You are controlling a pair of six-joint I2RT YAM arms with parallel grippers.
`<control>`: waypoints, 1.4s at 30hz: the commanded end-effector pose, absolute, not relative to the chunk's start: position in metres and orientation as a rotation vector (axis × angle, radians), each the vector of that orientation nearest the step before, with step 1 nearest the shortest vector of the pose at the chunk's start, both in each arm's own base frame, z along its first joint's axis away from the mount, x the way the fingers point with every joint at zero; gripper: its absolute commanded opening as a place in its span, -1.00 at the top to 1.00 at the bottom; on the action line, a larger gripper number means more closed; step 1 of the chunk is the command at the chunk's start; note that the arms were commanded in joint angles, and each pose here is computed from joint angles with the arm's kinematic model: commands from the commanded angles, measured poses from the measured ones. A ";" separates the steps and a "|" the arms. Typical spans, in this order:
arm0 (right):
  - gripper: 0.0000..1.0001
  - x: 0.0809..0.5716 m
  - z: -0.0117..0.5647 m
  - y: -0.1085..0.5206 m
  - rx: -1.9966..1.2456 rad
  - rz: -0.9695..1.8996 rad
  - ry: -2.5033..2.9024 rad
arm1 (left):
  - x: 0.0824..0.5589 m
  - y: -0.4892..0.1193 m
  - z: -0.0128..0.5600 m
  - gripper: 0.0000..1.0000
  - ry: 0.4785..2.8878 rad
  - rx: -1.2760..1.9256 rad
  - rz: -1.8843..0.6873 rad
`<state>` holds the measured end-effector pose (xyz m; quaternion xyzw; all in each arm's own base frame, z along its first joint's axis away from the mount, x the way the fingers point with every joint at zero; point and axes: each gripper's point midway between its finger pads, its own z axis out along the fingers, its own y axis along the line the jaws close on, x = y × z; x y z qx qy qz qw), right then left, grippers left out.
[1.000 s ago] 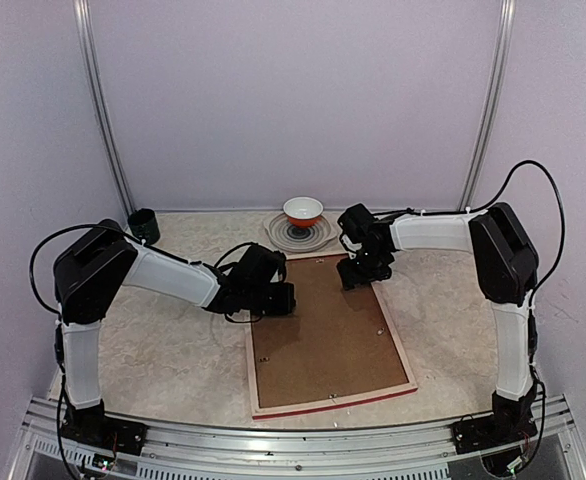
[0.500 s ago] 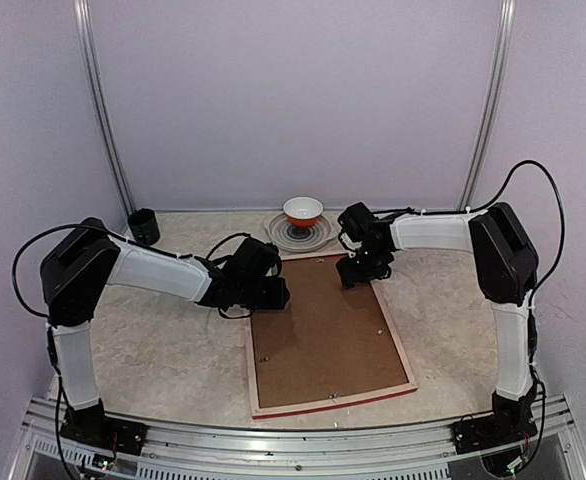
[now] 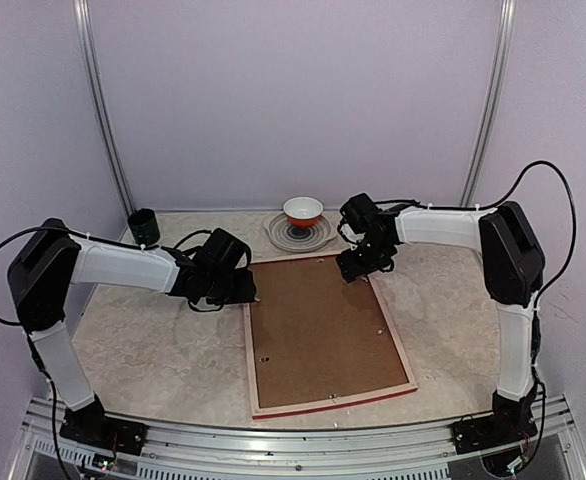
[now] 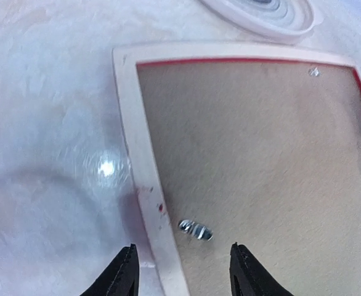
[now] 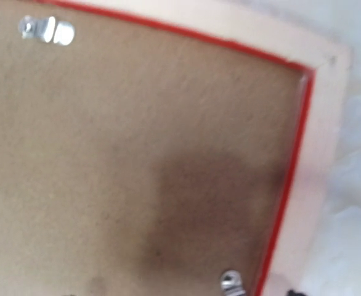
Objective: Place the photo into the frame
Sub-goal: Press the fastener onto the backboard.
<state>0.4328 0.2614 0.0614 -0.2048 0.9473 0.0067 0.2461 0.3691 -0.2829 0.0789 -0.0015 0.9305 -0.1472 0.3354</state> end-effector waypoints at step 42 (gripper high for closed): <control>-0.36 0.450 0.027 0.207 -0.469 0.015 2.656 | 0.306 -0.287 0.021 0.08 2.597 0.041 -0.413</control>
